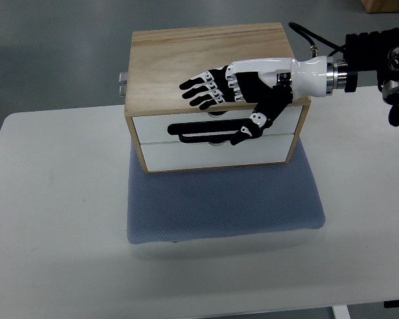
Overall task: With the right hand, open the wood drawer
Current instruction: 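Reach the right hand down to the upper white drawer's black handle, then hook the right hand fingers around the black bar handle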
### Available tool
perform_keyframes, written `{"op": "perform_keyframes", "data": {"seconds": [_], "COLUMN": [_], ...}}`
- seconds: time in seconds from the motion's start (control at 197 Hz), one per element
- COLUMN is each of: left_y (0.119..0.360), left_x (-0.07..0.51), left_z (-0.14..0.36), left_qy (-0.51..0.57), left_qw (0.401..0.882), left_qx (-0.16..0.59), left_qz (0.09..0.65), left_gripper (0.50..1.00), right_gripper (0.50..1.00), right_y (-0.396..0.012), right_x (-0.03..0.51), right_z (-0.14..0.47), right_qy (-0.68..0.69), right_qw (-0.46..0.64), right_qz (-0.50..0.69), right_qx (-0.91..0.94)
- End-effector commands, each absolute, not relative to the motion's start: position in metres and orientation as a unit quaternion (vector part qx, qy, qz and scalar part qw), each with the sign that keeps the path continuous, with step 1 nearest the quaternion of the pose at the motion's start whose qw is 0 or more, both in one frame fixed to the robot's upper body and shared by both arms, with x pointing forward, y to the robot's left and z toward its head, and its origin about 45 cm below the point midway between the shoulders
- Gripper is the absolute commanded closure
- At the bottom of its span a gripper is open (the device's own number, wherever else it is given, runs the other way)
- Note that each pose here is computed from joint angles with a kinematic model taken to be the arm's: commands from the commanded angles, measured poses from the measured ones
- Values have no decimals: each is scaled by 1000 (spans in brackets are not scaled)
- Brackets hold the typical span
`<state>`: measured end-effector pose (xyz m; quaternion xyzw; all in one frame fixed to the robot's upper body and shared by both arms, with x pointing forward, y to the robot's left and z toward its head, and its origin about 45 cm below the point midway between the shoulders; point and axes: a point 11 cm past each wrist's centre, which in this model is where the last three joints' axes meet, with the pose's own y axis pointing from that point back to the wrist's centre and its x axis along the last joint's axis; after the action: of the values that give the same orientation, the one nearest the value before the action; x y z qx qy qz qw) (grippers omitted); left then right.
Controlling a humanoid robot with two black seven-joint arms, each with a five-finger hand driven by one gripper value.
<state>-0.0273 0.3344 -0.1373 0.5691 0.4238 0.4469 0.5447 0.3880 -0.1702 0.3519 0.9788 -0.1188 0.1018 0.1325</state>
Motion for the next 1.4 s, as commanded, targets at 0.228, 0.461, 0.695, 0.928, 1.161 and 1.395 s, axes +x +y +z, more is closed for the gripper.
{"op": "perform_keyframes", "data": {"seconds": [0.228, 0.461, 0.695, 0.928, 1.161, 1.395], "left_y": [334, 334, 334, 334, 334, 334], "left_x": [-27, -27, -27, -27, -27, -27], "left_z": [-137, -137, -137, -137, -137, -137], "left_qy": [424, 424, 424, 424, 424, 424], "left_qw": [544, 545, 545, 545, 545, 544], "left_qx": [569, 569, 569, 569, 569, 569], "left_qz": [447, 447, 447, 447, 447, 447], "left_gripper": [500, 500, 500, 500, 500, 500], "right_gripper": [548, 548, 548, 548, 548, 548], "right_y": [-184, -191, -202, -206, -207, -208], "right_x": [381, 384, 392, 394, 392, 390], "right_z": [322, 312, 307, 307, 299, 295], "right_qy": [-115, -121, -139, -146, -138, -135], "right_qw": [166, 179, 189, 190, 203, 208], "right_qz": [97, 98, 96, 96, 99, 97], "right_qx": [975, 971, 967, 966, 964, 964]}}
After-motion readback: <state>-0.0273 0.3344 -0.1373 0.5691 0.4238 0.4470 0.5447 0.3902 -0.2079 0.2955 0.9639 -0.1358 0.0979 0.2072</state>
